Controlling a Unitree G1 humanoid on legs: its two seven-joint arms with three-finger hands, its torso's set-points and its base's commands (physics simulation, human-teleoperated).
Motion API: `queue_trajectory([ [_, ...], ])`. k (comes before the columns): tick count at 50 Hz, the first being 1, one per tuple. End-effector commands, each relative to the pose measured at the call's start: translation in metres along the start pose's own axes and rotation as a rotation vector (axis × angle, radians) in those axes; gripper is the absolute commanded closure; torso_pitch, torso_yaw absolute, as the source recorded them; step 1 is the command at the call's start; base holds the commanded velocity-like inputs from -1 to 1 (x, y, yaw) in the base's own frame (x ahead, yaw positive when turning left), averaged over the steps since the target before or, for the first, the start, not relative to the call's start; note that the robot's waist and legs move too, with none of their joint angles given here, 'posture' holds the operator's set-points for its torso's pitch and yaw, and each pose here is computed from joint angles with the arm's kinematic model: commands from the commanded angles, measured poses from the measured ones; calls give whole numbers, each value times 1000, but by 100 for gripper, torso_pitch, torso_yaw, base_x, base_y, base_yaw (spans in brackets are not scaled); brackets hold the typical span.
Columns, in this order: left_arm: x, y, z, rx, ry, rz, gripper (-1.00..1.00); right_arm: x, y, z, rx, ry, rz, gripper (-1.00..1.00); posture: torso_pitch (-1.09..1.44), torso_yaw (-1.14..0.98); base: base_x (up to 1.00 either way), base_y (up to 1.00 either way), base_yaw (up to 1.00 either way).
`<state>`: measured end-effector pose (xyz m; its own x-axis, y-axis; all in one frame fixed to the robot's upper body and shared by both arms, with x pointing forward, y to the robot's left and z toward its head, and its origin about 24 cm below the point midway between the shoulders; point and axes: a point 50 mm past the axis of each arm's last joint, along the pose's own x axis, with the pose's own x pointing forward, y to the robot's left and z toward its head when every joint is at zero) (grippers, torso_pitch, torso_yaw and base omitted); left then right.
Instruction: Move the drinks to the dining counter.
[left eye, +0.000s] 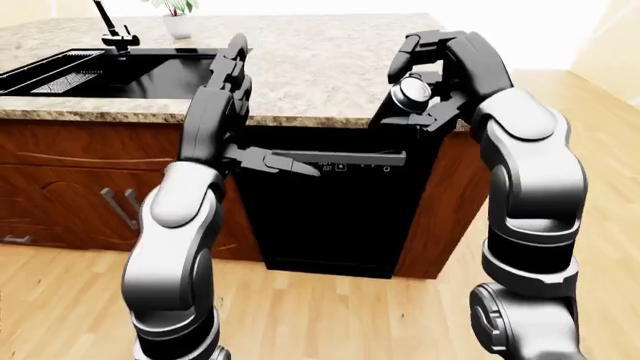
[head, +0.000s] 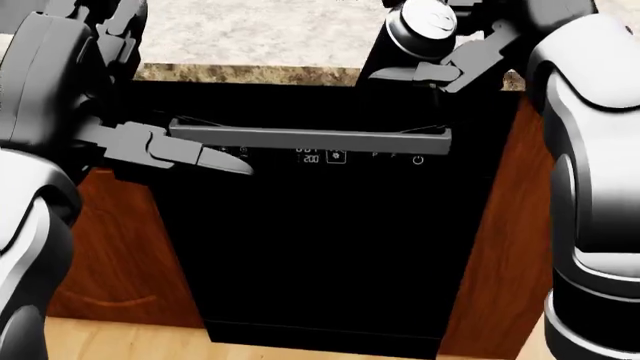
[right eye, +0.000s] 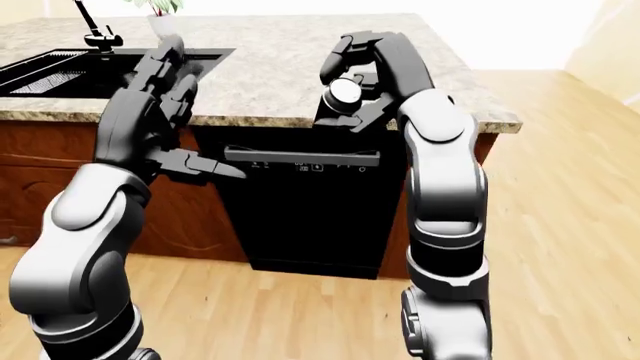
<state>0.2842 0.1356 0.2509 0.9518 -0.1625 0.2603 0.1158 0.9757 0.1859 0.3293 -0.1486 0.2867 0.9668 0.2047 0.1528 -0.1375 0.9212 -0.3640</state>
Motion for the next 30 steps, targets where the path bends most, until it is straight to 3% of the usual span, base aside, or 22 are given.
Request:
queue_trajectory([
  [1,-1,1,13,11,-72,11,-100,-3,-6,20,-20,-90,-23,100,0,0,58,0,0],
  [30,-3,1,14,8,-74,11,-100,-3,-6,22,-17,-94,-27,100,0,0,38,0,0],
])
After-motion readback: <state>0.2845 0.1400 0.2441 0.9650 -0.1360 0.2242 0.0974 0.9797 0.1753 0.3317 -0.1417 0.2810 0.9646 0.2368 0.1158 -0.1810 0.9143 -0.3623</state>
